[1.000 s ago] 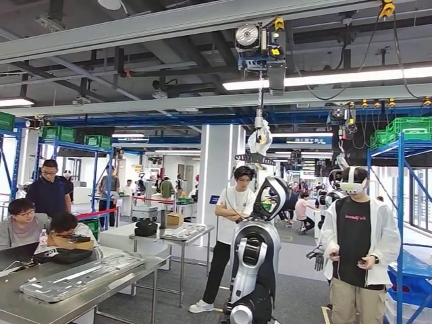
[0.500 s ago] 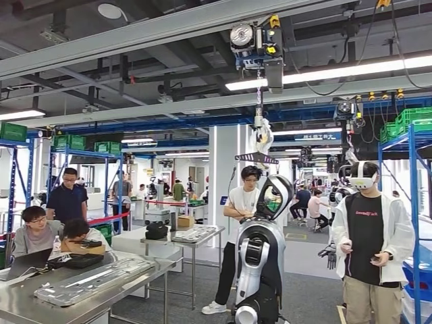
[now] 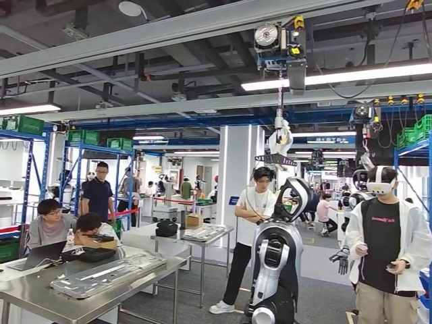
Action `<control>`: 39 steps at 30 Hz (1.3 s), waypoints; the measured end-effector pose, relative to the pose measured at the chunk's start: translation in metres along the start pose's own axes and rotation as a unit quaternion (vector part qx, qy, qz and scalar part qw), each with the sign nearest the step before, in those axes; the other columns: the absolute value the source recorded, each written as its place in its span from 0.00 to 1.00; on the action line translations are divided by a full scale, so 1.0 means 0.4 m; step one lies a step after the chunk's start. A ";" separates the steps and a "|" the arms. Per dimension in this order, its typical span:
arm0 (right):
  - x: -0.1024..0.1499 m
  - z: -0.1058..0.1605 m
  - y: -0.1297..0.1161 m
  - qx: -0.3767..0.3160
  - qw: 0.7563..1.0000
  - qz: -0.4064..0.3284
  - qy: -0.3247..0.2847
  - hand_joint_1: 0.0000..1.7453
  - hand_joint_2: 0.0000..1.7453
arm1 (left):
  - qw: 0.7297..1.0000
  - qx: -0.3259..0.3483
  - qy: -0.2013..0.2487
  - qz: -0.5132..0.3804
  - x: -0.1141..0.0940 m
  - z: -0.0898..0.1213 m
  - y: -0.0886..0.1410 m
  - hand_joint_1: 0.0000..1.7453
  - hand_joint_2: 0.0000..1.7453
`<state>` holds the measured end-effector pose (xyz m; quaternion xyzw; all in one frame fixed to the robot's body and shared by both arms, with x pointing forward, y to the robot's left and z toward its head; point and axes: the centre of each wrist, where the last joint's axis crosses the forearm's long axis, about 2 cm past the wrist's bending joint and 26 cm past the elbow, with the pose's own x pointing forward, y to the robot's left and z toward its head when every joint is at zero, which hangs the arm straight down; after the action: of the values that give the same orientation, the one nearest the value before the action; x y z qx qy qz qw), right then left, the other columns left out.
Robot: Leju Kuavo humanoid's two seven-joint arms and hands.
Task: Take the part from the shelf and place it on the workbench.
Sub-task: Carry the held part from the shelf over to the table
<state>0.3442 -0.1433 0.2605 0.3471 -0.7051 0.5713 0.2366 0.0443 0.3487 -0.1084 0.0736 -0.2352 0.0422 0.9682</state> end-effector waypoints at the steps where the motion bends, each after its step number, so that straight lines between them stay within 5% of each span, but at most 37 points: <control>1: -0.001 0.001 0.001 0.000 1.000 -0.001 0.001 1.00 1.00 | 1.000 0.001 0.000 0.001 -0.001 0.000 0.001 0.00 1.00; 39: 0.005 0.012 -0.028 0.009 1.000 0.018 0.015 1.00 1.00 | 1.000 0.003 0.000 0.003 0.002 -0.001 0.004 0.00 1.00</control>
<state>0.3518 -0.1497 0.2681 0.3276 -0.7025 0.5868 0.2341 0.0451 0.3505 -0.1082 0.0755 -0.2353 0.0462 0.9679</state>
